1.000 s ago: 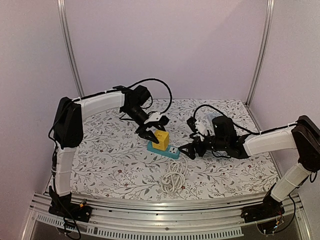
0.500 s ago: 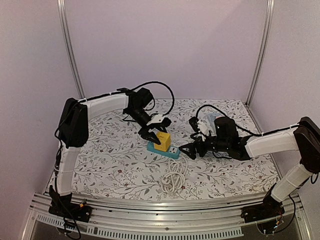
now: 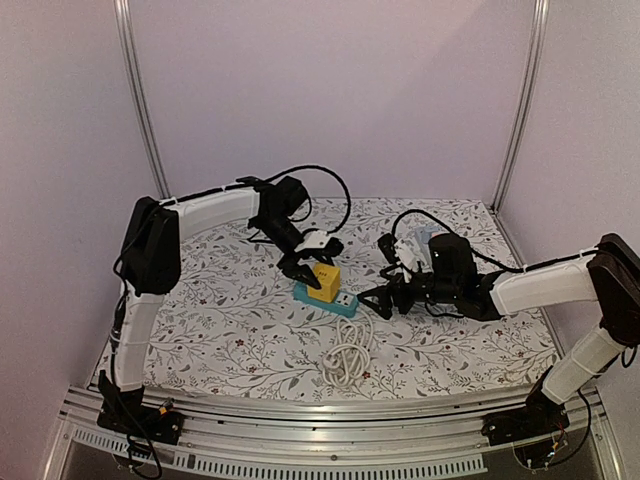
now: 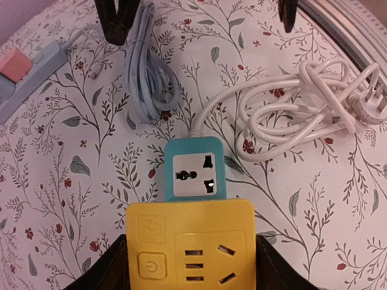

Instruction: Insert the plug

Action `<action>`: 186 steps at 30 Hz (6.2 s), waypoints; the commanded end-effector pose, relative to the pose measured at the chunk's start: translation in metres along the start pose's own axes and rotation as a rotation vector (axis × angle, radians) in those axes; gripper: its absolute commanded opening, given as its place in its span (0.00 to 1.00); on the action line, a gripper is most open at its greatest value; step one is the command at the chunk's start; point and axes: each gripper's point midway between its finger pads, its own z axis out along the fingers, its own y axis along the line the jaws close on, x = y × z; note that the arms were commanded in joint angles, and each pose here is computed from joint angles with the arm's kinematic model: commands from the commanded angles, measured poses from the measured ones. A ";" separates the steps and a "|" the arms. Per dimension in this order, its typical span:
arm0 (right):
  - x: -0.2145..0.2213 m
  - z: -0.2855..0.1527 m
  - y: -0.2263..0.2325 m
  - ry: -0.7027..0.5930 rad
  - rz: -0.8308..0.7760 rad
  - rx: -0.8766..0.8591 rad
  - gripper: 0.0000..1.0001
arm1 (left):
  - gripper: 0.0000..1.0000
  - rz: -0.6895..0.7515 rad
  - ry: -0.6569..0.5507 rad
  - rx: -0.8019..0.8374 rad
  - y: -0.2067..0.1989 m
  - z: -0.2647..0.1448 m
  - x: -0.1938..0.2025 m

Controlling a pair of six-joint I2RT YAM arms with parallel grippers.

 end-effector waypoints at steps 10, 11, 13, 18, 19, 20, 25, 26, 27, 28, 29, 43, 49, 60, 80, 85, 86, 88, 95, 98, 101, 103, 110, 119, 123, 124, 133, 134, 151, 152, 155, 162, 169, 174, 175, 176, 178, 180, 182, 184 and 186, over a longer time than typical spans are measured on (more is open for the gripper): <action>-0.004 -0.007 0.003 -0.005 0.007 -0.010 0.99 | 0.00 0.104 0.047 0.070 -0.005 0.007 0.013; -0.003 -0.007 0.003 -0.004 0.007 -0.010 0.99 | 0.00 0.097 0.058 0.073 -0.004 0.007 0.015; -0.004 -0.006 0.003 -0.003 0.007 -0.013 0.99 | 0.00 0.086 0.076 0.085 -0.006 0.009 0.020; -0.004 -0.003 0.003 0.001 0.006 -0.016 0.99 | 0.00 0.069 0.123 0.114 -0.013 0.014 0.028; -0.003 -0.002 0.003 0.005 0.007 -0.018 0.99 | 0.00 0.064 0.126 0.116 -0.013 0.015 0.029; -0.002 -0.001 0.003 0.007 0.006 -0.021 0.99 | 0.00 0.057 0.133 0.118 -0.014 0.016 0.032; 0.000 0.003 0.004 0.018 0.008 -0.030 0.99 | 0.00 0.026 0.149 0.161 -0.023 0.021 0.044; 0.001 0.003 0.003 0.019 0.009 -0.030 0.99 | 0.00 0.019 0.153 0.166 -0.024 0.023 0.048; 0.000 0.004 0.003 0.019 0.007 -0.029 0.99 | 0.00 0.008 0.158 0.168 -0.024 0.024 0.051; 0.001 0.004 0.003 0.021 0.007 -0.030 0.99 | 0.00 -0.007 0.160 0.173 -0.025 0.024 0.055; 0.001 0.005 0.003 0.024 0.007 -0.030 0.99 | 0.00 -0.018 0.157 0.175 -0.027 0.024 0.058; 0.005 0.014 0.003 0.053 0.017 -0.049 0.99 | 0.00 -0.045 0.112 0.176 -0.035 0.029 0.068; 0.004 0.015 0.002 0.057 0.020 -0.044 0.99 | 0.00 -0.038 0.124 0.172 -0.034 0.031 0.070; 0.004 0.018 0.002 0.065 0.015 -0.050 0.99 | 0.26 -0.018 0.114 0.150 -0.032 0.021 0.058; -0.001 0.011 0.006 0.053 0.014 -0.057 0.99 | 0.99 0.024 0.032 0.016 -0.023 -0.030 0.018; -0.003 0.008 0.006 0.045 0.014 -0.052 0.99 | 0.99 0.026 0.006 -0.031 -0.019 -0.047 0.008; -0.003 0.008 0.006 0.044 0.014 -0.049 0.99 | 1.00 0.028 -0.003 -0.037 -0.019 -0.050 0.005; -0.004 0.007 0.005 0.041 0.013 -0.045 0.99 | 0.99 0.033 -0.024 -0.052 -0.019 -0.057 0.000; -0.009 0.004 0.003 0.027 0.007 -0.024 0.99 | 0.99 0.028 -0.081 -0.125 -0.016 -0.091 -0.012; -0.015 0.003 0.001 0.014 0.005 -0.011 0.99 | 0.99 -0.002 -0.095 -0.175 -0.010 -0.103 -0.015; -0.022 0.003 -0.003 -0.003 0.008 0.016 0.99 | 0.99 -0.057 -0.105 -0.259 0.001 -0.113 -0.015; -0.029 0.002 -0.005 -0.020 0.008 0.031 0.99 | 1.00 -0.124 -0.098 -0.348 0.011 -0.120 -0.012; -0.057 -0.001 -0.018 -0.091 0.010 0.109 0.99 | 0.99 -0.298 -0.160 -0.774 0.037 -0.170 -0.016; -0.098 0.004 -0.034 -0.203 0.014 0.192 0.99 | 0.99 -0.572 -0.198 -1.184 0.027 -0.232 -0.006; -0.115 0.004 -0.041 -0.271 0.002 0.236 0.99 | 0.99 -0.855 -0.214 -1.432 0.013 -0.275 0.020; -0.120 0.003 -0.043 -0.294 0.001 0.247 0.99 | 0.99 -0.906 -0.214 -1.469 0.008 -0.282 0.024; -0.150 -0.010 -0.075 -0.421 0.149 0.276 0.99 | 0.99 -1.057 -0.303 -1.581 -0.042 -0.298 0.062; -0.151 -0.012 -0.082 -0.427 0.180 0.273 0.99 | 0.99 -1.104 -0.287 -1.622 -0.050 -0.304 0.071; -0.125 -0.093 -0.157 -0.496 0.350 0.593 0.99 | 0.99 -1.365 -0.192 -1.980 -0.121 -0.340 0.138; -0.123 -0.095 -0.154 -0.493 0.348 0.584 0.99 | 0.99 -1.372 -0.195 -1.995 -0.124 -0.341 0.140; -0.116 -0.103 -0.147 -0.476 0.349 0.572 0.99 | 0.99 -1.384 -0.216 -2.010 -0.128 -0.341 0.144; -0.086 -0.142 -0.142 -0.481 0.371 0.669 0.99 | 1.00 -1.360 -0.297 -1.965 -0.123 -0.336 0.138; -0.072 -0.169 -0.134 -0.486 0.384 0.705 0.99 | 0.99 -1.340 -0.359 -1.928 -0.119 -0.336 0.129; -0.072 -0.176 -0.130 -0.496 0.370 0.706 0.99 | 0.99 -1.339 -0.363 -1.915 -0.120 -0.334 0.129; -0.073 -0.176 -0.130 -0.494 0.367 0.706 0.99 | 1.00 -1.340 -0.363 -1.913 -0.121 -0.333 0.129; -0.073 -0.176 -0.129 -0.491 0.365 0.704 0.99 | 1.00 -1.340 -0.364 -1.911 -0.121 -0.333 0.128; -0.072 -0.174 -0.128 -0.483 0.360 0.698 0.99 | 0.99 -1.341 -0.367 -1.910 -0.123 -0.333 0.128; -0.071 -0.173 -0.129 -0.479 0.359 0.697 0.99 | 0.99 -1.336 -0.374 -1.914 -0.124 -0.334 0.127; -0.072 -0.172 -0.128 -0.476 0.357 0.694 0.99 | 0.99 -1.333 -0.381 -1.912 -0.124 -0.334 0.126; -0.072 -0.171 -0.128 -0.475 0.355 0.691 0.99 | 0.99 -1.331 -0.386 -1.910 -0.124 -0.334 0.126; -0.073 -0.171 -0.128 -0.475 0.351 0.687 0.99 | 1.00 -1.330 -0.391 -1.905 -0.123 -0.334 0.125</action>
